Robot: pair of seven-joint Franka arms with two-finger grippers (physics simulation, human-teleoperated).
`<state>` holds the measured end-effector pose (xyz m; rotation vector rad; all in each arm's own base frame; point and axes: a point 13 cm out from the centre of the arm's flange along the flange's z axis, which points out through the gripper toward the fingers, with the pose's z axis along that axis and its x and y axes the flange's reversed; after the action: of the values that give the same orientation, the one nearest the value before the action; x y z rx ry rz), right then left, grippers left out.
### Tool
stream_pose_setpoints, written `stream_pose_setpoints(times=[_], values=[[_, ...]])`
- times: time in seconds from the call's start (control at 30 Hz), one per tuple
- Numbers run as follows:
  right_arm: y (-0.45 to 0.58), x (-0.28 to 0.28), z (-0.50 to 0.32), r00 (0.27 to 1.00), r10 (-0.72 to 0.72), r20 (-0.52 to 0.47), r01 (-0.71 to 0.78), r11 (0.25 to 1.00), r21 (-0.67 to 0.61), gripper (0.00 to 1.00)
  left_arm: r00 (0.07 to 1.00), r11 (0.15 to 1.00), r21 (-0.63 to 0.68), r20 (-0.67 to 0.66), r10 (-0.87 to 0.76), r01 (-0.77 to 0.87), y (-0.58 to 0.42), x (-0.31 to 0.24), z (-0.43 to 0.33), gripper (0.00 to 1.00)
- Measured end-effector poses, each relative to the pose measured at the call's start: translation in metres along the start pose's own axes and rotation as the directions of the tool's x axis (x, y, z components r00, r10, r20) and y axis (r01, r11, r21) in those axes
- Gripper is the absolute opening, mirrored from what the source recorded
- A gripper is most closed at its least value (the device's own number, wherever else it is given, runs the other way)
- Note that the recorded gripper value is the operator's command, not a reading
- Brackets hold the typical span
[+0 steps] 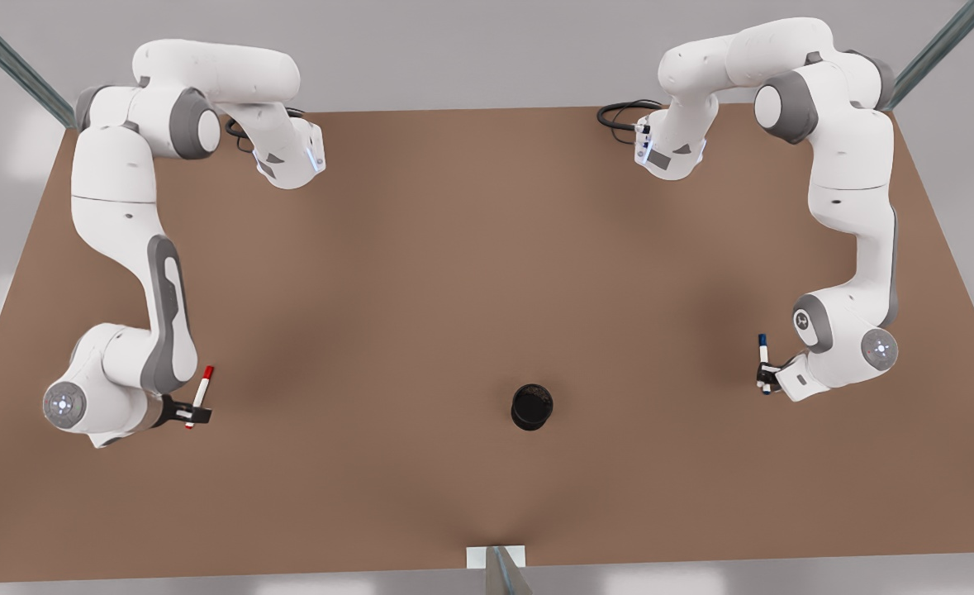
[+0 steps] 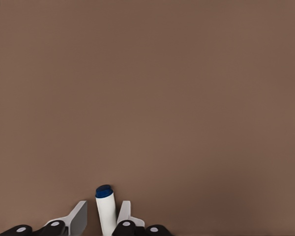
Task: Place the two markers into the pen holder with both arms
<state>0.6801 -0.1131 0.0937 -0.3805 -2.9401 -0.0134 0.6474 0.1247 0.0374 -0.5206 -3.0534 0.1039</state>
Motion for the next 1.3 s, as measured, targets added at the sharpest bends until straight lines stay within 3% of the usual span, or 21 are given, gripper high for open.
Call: stream_pose_setpoints(times=[0.1, 0.2, 0.23, 0.43, 0.5, 0.6, 0.67, 0.83, 0.93, 1.03, 1.13, 1.3], values=[[-0.007, 0.003, 0.025, 1.000, 0.014, -0.008, -0.014, 1.000, -0.006, 0.99, 1.000, 1.000, 0.001, -0.001, 0.011, -0.011, -0.001, 0.000, 0.001, 0.42], [-0.014, -0.002, 0.029, 1.000, 0.024, 0.011, -0.024, 1.000, -0.013, 0.78, 1.000, 1.000, 0.000, -0.001, 0.019, -0.019, -0.001, 0.000, 0.001, 0.36], [-0.016, -0.003, 0.030, 1.000, 0.025, 0.017, -0.025, 1.000, -0.015, 0.75, 1.000, 1.000, 0.000, -0.001, 0.021, -0.021, -0.001, -0.001, 0.001, 0.34], [-0.022, -0.011, 0.035, 0.999, 0.014, 0.045, -0.014, 1.000, -0.014, 0.73, 0.999, 0.999, 0.001, -0.002, 0.032, -0.032, -0.002, 0.000, 0.002, 0.33], [-0.023, -0.013, 0.037, 0.999, 0.005, 0.051, -0.004, 1.000, -0.013, 0.73, 0.999, 0.999, 0.000, -0.002, 0.034, -0.034, -0.001, 0.000, 0.002, 0.22], [-0.022, -0.011, 0.048, 0.999, -0.011, 0.046, 0.011, 1.000, -0.010, 0.72, 0.999, 0.999, -0.007, 0.000, 0.036, -0.037, -0.001, -0.002, 0.000, 0.21], [-0.022, -0.010, 0.051, 0.999, -0.022, 0.045, 0.023, 1.000, -0.007, 0.66, 0.999, 0.999, -0.013, 0.006, 0.043, -0.043, -0.003, -0.007, -0.004, 0.21], [-0.024, -0.010, 0.053, 0.998, -0.044, 0.050, 0.045, 0.999, -0.005, 0.62, 0.990, 0.996, -0.036, 0.113, 0.086, -0.082, -0.030, -0.052, -0.076, 0.21], [-0.028, -0.012, 0.053, 0.997, -0.054, 0.054, 0.055, 0.998, -0.005, 0.58, 0.968, 0.996, 0.050, 0.243, 0.059, -0.073, -0.085, -0.088, -0.174, 0.21], [-0.029, -0.011, 0.054, 0.996, -0.068, 0.053, 0.068, 0.998, -0.004, 0.55, 0.931, 0.960, 0.219, 0.355, 0.087, -0.173, -0.215, -0.148, -0.237, 0.21], [-0.028, -0.010, 0.055, 0.995, -0.082, 0.050, 0.082, 0.997, -0.004, 0.55, 0.898, 0.906, 0.340, 0.431, 0.089, -0.253, -0.341, -0.208, -0.224, 0.21], [-0.028, -0.009, 0.057, 0.994, -0.101, 0.049, 0.102, 0.995, -0.003, 0.49, 0.840, 0.895, 0.361, 0.541, 0.026, -0.260, -0.463, -0.253, -0.194, 0.21]])
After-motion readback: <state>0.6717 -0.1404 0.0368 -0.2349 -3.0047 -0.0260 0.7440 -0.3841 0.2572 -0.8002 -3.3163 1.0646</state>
